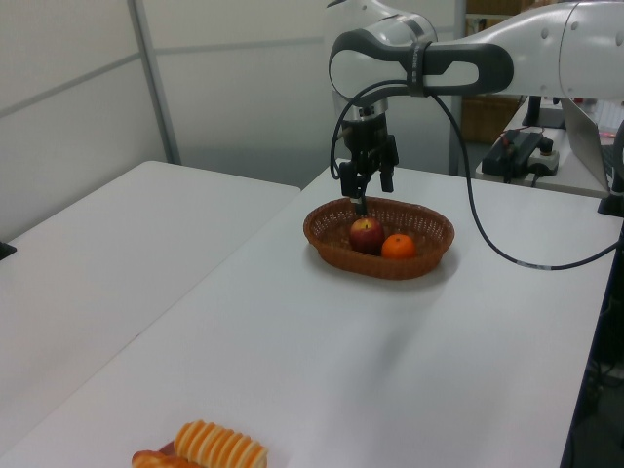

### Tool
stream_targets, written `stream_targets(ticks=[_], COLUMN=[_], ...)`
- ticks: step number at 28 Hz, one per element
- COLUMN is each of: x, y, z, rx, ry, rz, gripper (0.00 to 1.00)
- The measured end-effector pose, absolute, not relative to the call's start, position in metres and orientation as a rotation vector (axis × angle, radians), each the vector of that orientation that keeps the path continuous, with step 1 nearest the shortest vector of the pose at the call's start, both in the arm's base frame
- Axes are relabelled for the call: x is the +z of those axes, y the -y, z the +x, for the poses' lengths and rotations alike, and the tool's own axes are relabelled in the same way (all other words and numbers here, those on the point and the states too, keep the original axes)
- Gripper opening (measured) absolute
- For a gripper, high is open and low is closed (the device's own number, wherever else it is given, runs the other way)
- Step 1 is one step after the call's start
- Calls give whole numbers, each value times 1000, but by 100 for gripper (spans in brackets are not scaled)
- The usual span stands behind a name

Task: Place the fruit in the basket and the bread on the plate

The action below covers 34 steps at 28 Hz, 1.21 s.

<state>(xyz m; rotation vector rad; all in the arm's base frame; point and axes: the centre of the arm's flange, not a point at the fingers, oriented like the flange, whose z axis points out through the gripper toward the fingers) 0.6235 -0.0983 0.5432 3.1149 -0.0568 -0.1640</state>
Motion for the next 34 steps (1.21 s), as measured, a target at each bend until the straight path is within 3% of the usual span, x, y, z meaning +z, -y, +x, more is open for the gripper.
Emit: stream_targets(ticks=[34], x=[541], y=[97], z=[622], rx=[-187], ry=[47], rz=[3109], gripper=[100])
